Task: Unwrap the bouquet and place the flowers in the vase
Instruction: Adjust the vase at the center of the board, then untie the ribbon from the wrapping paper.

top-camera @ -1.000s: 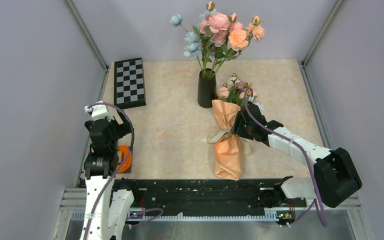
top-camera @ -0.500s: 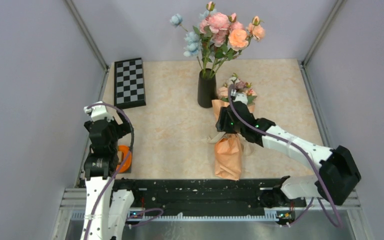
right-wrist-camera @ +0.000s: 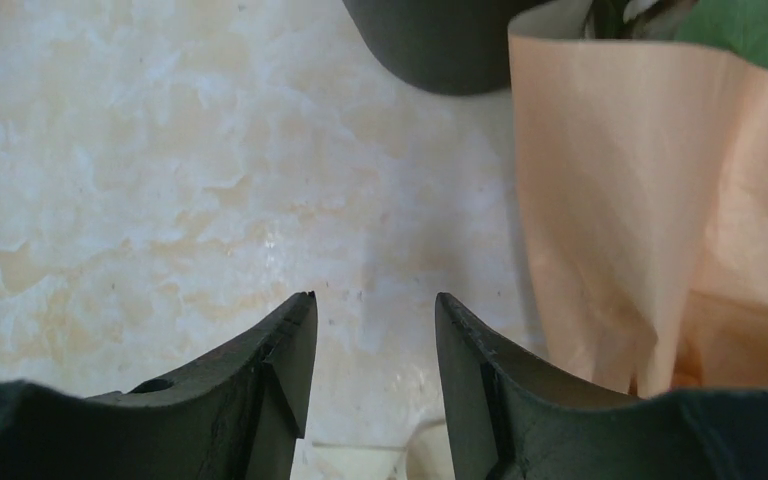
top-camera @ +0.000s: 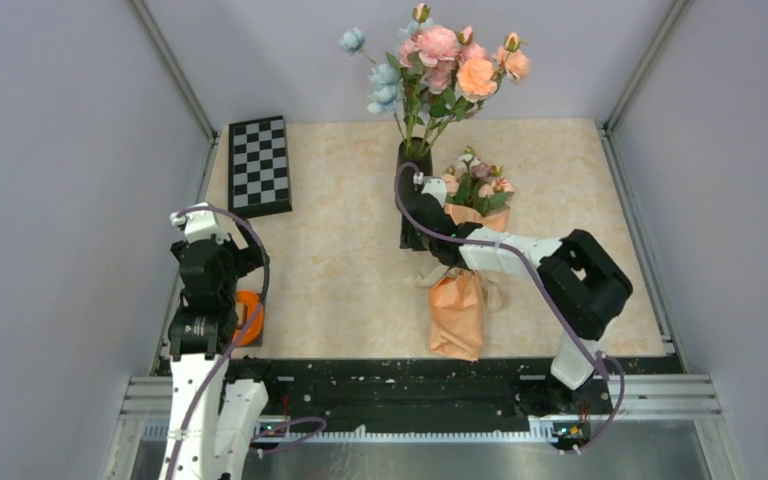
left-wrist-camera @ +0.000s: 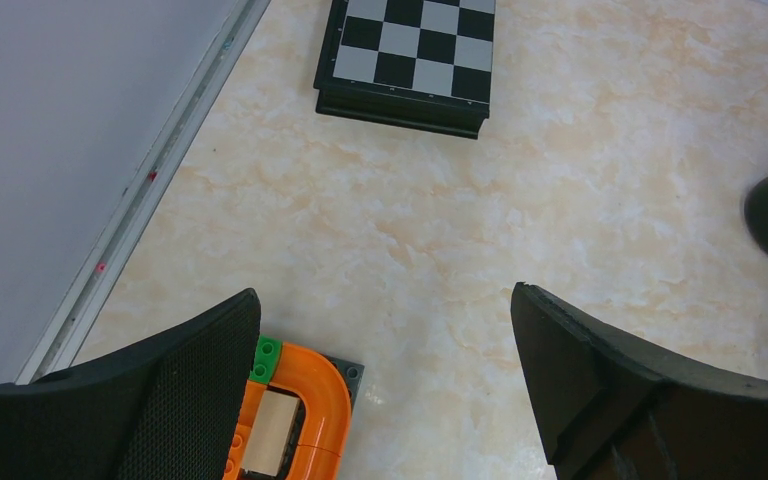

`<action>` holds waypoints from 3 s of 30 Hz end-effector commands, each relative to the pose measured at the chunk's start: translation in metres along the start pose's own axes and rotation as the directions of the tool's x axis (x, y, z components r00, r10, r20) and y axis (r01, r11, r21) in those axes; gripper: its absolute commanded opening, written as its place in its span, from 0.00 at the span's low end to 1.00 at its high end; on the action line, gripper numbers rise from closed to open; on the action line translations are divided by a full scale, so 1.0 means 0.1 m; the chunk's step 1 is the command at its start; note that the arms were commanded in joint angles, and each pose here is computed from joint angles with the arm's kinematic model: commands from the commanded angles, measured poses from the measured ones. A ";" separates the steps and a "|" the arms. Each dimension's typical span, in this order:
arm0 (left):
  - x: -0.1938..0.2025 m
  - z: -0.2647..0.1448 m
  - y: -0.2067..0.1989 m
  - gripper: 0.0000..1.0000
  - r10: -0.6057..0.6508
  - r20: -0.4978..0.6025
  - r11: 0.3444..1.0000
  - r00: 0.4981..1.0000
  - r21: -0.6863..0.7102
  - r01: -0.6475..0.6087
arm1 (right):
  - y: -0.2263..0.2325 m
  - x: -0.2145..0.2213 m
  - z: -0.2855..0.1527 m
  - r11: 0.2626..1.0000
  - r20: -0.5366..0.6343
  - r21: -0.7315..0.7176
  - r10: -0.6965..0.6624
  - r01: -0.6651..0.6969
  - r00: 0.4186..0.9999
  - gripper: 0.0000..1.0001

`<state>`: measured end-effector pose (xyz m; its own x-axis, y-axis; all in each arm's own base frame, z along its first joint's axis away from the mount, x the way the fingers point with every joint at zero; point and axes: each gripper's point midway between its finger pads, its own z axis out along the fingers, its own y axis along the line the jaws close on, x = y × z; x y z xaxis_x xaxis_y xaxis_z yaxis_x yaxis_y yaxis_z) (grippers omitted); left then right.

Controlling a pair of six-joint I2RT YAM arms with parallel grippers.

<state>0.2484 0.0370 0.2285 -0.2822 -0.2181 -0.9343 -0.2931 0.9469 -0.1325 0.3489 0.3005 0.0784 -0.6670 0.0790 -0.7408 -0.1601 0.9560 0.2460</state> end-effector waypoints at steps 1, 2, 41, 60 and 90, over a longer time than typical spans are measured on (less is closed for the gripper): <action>-0.09 -0.02 -0.03 0.99 -0.013 0.039 1.000 0.999 0.015 0.012 | 0.22 -0.43 0.17 1.000 0.135 0.001 -0.011 0.011 0.991 0.47; -0.09 -0.02 -0.03 0.99 -0.013 0.039 1.000 0.999 0.014 0.012 | 0.22 -0.42 0.22 1.000 0.134 0.014 -0.019 0.017 0.991 0.47; -0.07 -0.01 -0.01 0.99 -0.010 0.029 1.000 1.000 0.002 0.010 | -0.18 -0.39 0.91 0.991 0.137 0.120 -0.076 0.060 0.988 0.46; -0.08 -0.02 -0.01 0.99 -0.012 0.036 1.000 0.999 0.002 0.012 | 0.03 -0.27 0.72 0.986 0.148 0.055 -0.163 0.157 0.975 0.56; 0.66 -0.16 -1.39 0.99 -0.081 -0.249 0.866 0.965 0.461 0.191 | -0.28 -0.30 -0.92 0.986 -0.063 -0.141 -0.098 0.089 0.993 0.64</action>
<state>0.2521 -0.0728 0.1912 -0.4580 -0.2613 -0.8496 0.0518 0.9463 -0.3190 0.3213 0.2838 0.1377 -0.6406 -0.0820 -0.7635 -0.3644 0.9076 0.2083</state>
